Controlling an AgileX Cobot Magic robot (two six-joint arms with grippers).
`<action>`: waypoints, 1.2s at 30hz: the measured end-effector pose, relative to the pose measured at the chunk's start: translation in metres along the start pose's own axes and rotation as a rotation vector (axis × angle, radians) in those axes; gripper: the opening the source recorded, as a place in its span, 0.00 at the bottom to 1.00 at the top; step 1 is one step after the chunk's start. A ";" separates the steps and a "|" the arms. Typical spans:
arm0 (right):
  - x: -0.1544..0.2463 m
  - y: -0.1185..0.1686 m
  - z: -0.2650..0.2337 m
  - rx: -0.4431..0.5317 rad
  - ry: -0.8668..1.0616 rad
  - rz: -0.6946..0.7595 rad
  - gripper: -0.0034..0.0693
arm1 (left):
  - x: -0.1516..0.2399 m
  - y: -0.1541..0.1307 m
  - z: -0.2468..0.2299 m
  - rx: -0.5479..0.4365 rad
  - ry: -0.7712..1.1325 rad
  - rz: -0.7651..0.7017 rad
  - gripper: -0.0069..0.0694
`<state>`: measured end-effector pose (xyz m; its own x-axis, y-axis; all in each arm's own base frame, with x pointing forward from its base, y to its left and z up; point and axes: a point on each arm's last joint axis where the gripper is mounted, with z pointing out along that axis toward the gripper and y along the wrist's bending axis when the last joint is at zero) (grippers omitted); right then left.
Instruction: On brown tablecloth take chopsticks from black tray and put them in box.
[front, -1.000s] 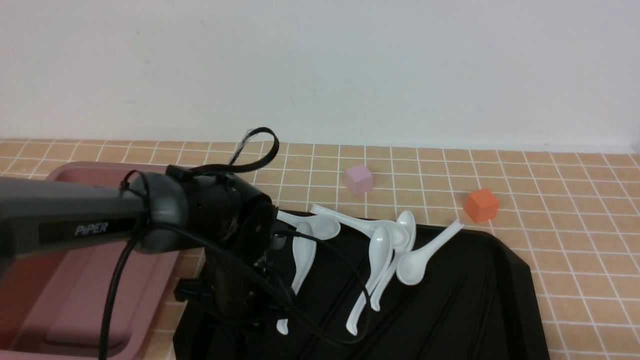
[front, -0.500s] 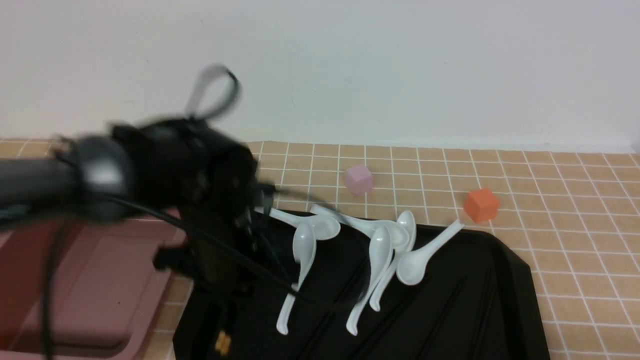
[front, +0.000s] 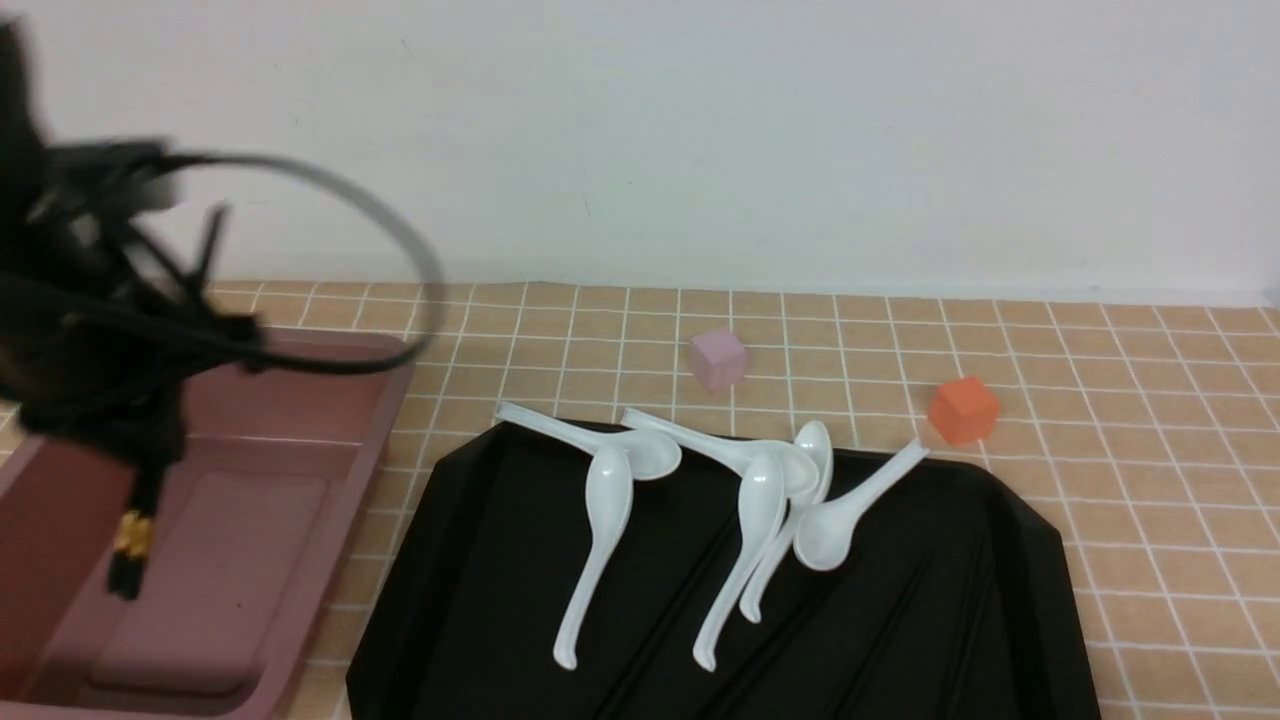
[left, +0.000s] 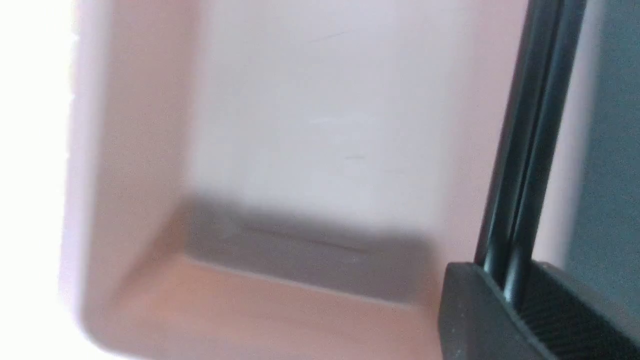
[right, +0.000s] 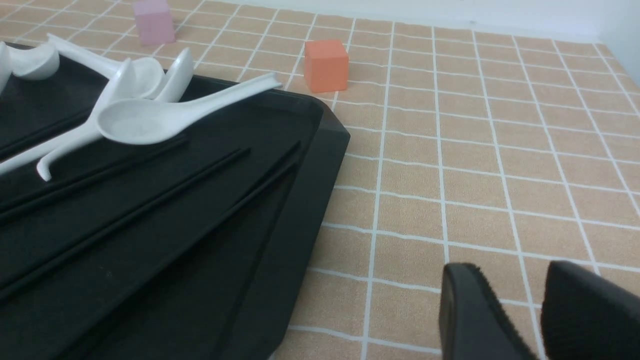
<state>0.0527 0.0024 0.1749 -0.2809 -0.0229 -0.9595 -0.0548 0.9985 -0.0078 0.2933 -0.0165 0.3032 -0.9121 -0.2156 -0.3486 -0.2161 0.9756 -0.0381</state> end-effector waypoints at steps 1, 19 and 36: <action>0.000 0.000 0.000 0.000 0.000 0.000 0.38 | -0.002 0.010 0.009 0.003 -0.016 -0.033 0.23; 0.000 0.000 0.000 0.000 0.000 0.000 0.38 | -0.005 0.032 0.105 -0.005 0.092 -0.018 0.40; 0.000 0.000 0.000 0.000 0.000 0.000 0.38 | 0.035 0.031 -0.022 0.135 -0.066 -0.041 0.07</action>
<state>0.0527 0.0024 0.1749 -0.2809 -0.0229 -0.9595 -0.0548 0.9985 -0.0078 0.2474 0.0050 0.3105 -0.8776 -0.2565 -0.4049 -0.1996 0.9636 -0.1779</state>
